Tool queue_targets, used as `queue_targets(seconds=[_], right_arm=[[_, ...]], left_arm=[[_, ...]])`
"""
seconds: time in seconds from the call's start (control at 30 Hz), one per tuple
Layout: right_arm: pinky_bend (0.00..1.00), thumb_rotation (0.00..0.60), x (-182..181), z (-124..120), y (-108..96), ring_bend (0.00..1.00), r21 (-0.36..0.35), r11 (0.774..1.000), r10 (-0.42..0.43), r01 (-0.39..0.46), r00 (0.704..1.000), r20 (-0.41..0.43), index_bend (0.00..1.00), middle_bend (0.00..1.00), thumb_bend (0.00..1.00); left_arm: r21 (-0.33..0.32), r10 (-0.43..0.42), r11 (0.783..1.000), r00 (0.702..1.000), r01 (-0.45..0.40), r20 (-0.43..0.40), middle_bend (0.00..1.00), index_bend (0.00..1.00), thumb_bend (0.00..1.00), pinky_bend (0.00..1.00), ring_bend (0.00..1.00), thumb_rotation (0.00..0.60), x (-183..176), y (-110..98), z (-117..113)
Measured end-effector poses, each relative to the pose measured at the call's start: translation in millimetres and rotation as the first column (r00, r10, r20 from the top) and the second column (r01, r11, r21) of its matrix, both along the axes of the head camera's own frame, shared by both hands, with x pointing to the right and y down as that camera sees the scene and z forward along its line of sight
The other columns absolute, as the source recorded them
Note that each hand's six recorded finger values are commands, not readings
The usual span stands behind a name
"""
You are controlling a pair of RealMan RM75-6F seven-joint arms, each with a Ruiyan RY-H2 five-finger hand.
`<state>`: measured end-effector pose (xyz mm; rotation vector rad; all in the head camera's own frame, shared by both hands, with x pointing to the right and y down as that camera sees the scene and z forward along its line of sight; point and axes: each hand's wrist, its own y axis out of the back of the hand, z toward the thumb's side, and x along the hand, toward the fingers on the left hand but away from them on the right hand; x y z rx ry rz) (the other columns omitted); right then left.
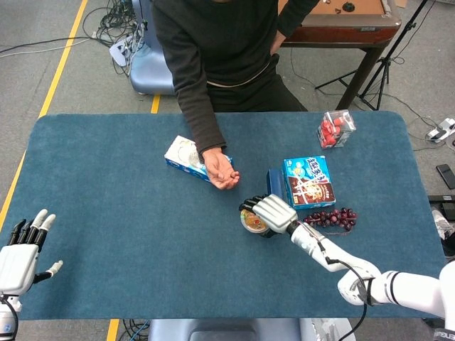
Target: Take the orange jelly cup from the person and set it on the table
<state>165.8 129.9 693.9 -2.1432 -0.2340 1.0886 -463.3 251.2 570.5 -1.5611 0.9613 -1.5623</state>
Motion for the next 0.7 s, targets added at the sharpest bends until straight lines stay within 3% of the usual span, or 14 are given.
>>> queue_targets(seconds=[0.3, 0.43, 0.7], right_arm=[[0.1, 0.6, -14, 12, 5, 0.04, -0.012, 0.999, -0.04, 0.04, 0.999, -0.004, 0.01, 0.14, 0.31], [0.06, 0.6, -16, 10, 5, 0.0, -0.014, 0.999, -0.044, 0.044, 0.999, 0.0, 0.0, 0.08, 0.3], [0.05, 0.6, -9, -13, -1, 0.0, 0.029, 0.999, -0.026, 0.025, 0.999, 0.034, 0.0, 0.07, 0.29]], left_arm=[[-0.001, -0.003, 1.0, 1.0, 0.003, 0.002, 0.02, 0.06, 0.19, 0.04, 0.09, 0.6, -1, 1, 0], [-0.001, -0.004, 1.0, 1.0, 0.004, 0.003, 0.02, 0.06, 0.19, 0.04, 0.09, 0.6, -1, 0, 0], [0.007, -0.002, 1.0, 1.0, 0.002, 0.003, 0.02, 0.06, 0.19, 0.04, 0.09, 0.6, -2, -2, -2]])
